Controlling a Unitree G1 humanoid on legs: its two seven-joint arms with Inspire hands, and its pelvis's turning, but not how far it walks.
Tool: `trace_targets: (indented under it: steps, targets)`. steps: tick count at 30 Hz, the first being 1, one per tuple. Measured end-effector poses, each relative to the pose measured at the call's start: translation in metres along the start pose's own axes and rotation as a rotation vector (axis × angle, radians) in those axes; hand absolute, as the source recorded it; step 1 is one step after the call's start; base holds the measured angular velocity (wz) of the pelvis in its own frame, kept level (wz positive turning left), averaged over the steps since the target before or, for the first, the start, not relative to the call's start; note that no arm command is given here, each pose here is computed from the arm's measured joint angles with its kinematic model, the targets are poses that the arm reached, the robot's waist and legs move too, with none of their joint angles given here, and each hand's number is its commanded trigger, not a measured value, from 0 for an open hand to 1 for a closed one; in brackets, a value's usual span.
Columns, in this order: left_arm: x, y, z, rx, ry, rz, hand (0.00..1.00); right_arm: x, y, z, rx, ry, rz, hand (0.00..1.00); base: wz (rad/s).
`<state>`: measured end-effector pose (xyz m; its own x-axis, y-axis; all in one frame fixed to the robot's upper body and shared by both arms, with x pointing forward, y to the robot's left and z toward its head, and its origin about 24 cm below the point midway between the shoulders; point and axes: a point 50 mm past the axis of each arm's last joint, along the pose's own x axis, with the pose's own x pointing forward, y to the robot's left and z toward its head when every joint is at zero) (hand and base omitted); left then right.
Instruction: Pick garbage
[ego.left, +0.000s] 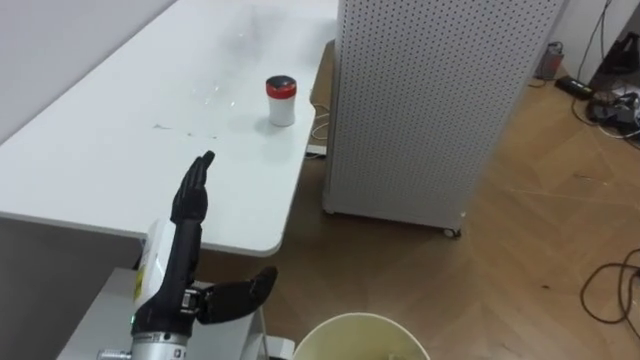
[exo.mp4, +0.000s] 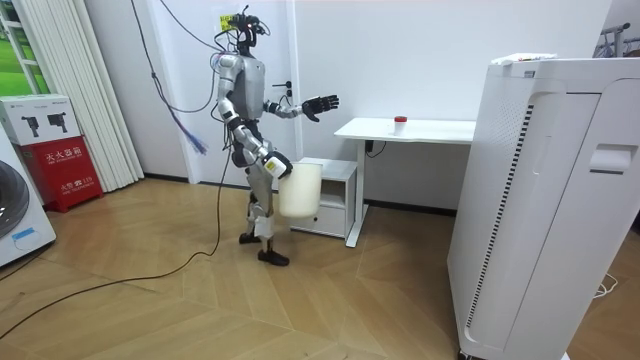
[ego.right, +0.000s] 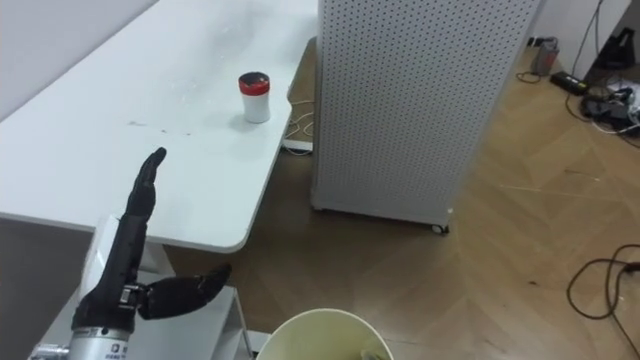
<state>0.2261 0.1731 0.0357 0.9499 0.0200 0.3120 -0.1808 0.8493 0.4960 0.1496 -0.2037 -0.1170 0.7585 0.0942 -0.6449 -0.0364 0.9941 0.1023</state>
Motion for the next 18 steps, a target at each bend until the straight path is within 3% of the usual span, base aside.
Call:
trace_targets:
  steps: [14,18]
  targets:
    - [-0.004,0.001,-0.007,-0.073,0.043,0.035,0.0,0.0,-0.003,-0.007,-0.031,0.045,-0.042,1.0,-0.04]
    - [-0.002,-0.002,-0.004,-0.09,0.038,0.039,0.0,0.001,-0.01,-0.002,-0.046,0.036,-0.047,1.0,0.31]
